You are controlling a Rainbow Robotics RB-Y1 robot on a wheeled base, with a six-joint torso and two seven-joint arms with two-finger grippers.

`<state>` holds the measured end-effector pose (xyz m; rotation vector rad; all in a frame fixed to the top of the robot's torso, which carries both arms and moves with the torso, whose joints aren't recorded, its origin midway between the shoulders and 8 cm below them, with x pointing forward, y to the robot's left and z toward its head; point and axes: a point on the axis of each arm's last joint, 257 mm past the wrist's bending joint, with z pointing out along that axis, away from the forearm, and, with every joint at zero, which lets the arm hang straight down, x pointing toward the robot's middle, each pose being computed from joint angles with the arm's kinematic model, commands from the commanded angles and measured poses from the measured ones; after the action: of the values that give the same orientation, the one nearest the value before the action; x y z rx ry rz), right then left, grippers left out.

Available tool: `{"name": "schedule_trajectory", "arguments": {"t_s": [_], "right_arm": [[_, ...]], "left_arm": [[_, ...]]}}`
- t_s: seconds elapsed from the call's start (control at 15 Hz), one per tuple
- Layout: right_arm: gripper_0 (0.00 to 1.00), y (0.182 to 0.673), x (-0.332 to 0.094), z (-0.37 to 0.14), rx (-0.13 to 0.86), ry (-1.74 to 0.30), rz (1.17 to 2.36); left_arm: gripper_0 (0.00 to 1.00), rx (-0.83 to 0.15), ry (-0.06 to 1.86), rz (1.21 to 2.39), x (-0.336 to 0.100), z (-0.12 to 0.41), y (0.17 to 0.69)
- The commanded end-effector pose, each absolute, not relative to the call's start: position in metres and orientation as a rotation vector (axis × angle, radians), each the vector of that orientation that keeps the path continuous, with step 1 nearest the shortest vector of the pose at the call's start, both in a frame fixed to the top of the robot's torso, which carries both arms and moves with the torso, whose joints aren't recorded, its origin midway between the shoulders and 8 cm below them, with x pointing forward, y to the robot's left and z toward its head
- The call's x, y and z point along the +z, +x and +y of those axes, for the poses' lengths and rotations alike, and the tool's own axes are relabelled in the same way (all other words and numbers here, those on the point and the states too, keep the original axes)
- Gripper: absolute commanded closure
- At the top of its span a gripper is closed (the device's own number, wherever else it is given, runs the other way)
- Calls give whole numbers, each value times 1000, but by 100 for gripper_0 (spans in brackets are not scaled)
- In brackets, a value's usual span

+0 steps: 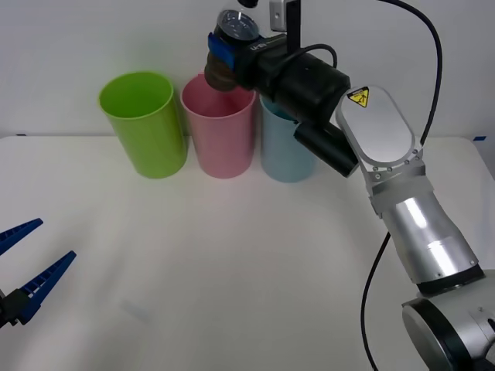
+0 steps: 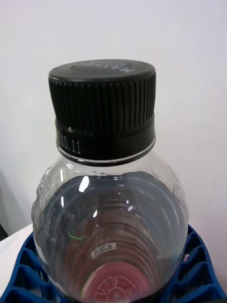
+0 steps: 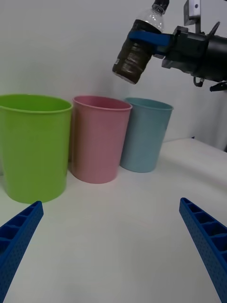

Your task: Grasp the object on the table and drop it into the matching bin: aluminum can to the light blue bin, PET bottle to the pink bin.

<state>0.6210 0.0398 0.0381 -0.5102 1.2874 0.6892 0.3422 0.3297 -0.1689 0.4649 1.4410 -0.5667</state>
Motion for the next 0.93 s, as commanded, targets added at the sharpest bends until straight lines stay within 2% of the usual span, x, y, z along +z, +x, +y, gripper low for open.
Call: {"name": "schedule_trajectory", "arguments": {"t_s": [0.07,0.4,0.8,0.87,0.93], "right_arm": [[100,647,35,46,657,-452,1319],[100,670,29,62,620,-403,1359],[99,670,25,66,603,-423,1362],[69,670,26,66,598,-425,1359],[0,671,26,65,595,-425,1359]], "left_arm": [[0,-567,465,1441,-169,330,342],[0,-567,465,1441,-169,330,342],[0,-567,465,1441,-169,330,342],[0,-567,465,1441,-169,330,342],[0,-567,465,1441,-169,330,342]]}}
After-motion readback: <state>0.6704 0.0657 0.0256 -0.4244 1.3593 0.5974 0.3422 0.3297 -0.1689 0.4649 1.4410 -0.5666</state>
